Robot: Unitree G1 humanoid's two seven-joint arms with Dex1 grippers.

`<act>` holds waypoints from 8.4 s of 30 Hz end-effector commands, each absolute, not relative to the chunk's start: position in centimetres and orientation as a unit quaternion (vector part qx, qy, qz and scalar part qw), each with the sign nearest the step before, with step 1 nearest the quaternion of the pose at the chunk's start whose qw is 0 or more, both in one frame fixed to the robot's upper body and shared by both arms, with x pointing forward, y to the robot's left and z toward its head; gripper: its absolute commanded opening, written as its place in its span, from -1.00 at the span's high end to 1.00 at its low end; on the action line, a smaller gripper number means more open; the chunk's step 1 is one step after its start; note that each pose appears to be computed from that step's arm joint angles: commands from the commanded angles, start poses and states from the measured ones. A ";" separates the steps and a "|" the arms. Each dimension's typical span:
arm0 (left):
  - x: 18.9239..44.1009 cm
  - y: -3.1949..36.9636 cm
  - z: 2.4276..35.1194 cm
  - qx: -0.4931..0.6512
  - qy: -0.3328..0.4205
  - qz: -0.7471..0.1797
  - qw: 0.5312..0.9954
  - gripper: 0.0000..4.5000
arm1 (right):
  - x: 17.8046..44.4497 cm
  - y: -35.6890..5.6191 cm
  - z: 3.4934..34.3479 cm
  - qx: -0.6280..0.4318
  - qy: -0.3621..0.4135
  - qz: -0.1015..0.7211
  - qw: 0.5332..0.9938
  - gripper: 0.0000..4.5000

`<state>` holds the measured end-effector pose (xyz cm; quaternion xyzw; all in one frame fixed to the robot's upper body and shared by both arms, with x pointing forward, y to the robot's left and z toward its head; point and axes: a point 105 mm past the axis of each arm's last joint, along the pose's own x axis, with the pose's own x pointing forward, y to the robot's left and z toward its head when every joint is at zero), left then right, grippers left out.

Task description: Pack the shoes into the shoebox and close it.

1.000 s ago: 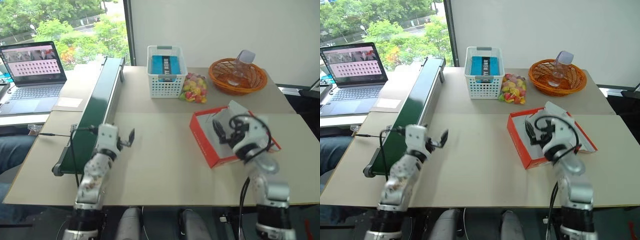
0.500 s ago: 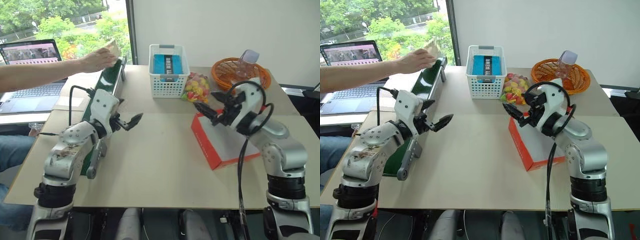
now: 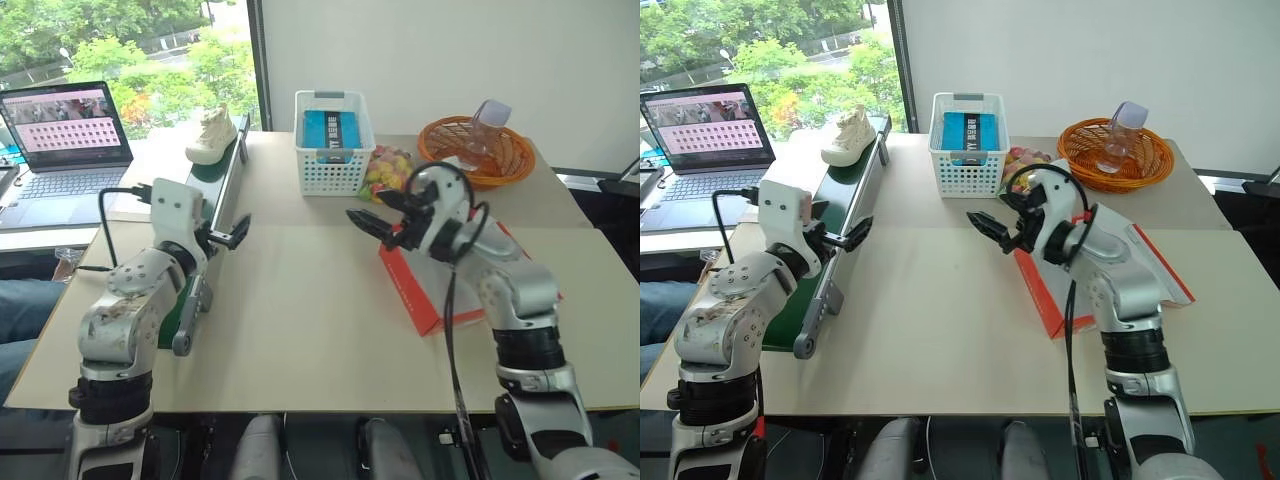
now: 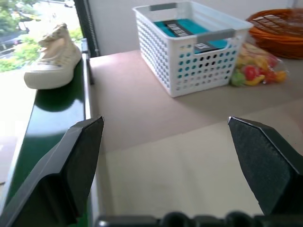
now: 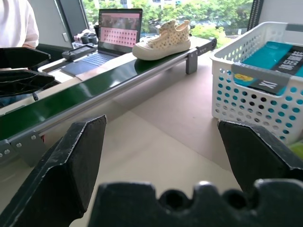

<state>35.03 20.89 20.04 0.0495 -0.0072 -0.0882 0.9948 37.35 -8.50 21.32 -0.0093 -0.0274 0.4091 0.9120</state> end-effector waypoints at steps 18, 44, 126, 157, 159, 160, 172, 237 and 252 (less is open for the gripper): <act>39.5 28.3 21.1 0.100 0.023 -0.020 0.995 -0.99 | 36.2 -4.3 23.0 -0.024 -0.056 0.484 0.873 -1.00; 41.4 25.7 15.5 0.055 0.129 -0.107 0.984 -0.56 | 36.7 -6.0 22.3 -0.051 -0.048 0.449 0.891 -1.00; 33.7 -1.3 29.5 0.074 -0.150 -0.497 0.852 0.96 | 35.3 -14.4 29.1 0.397 -0.029 0.318 0.860 -1.00; 33.2 1.7 29.3 0.033 -0.101 -0.498 0.860 -0.03 | 38.6 -15.7 29.5 0.399 -0.074 0.266 0.874 0.78; 32.8 2.2 29.5 0.063 -0.100 -0.516 0.848 -0.35 | 38.7 -16.3 29.9 0.391 -0.082 0.262 0.879 0.78; 32.9 2.7 29.9 0.072 -0.102 -0.516 0.847 -0.47 | 38.7 -16.5 30.1 0.380 -0.084 0.261 0.883 0.79; 32.5 3.7 27.0 0.156 -0.066 -0.540 0.824 -0.68 | 38.1 -22.0 27.9 0.105 0.117 0.190 0.969 0.79; 37.0 16.3 23.4 0.070 -0.013 -0.197 0.978 -0.99 | 35.3 -9.8 25.9 -0.014 0.028 0.505 0.863 -1.00; 36.5 24.4 19.4 0.015 0.007 -0.012 1.000 -0.99 | 35.5 -4.7 23.3 -0.058 -0.054 0.504 0.860 -1.00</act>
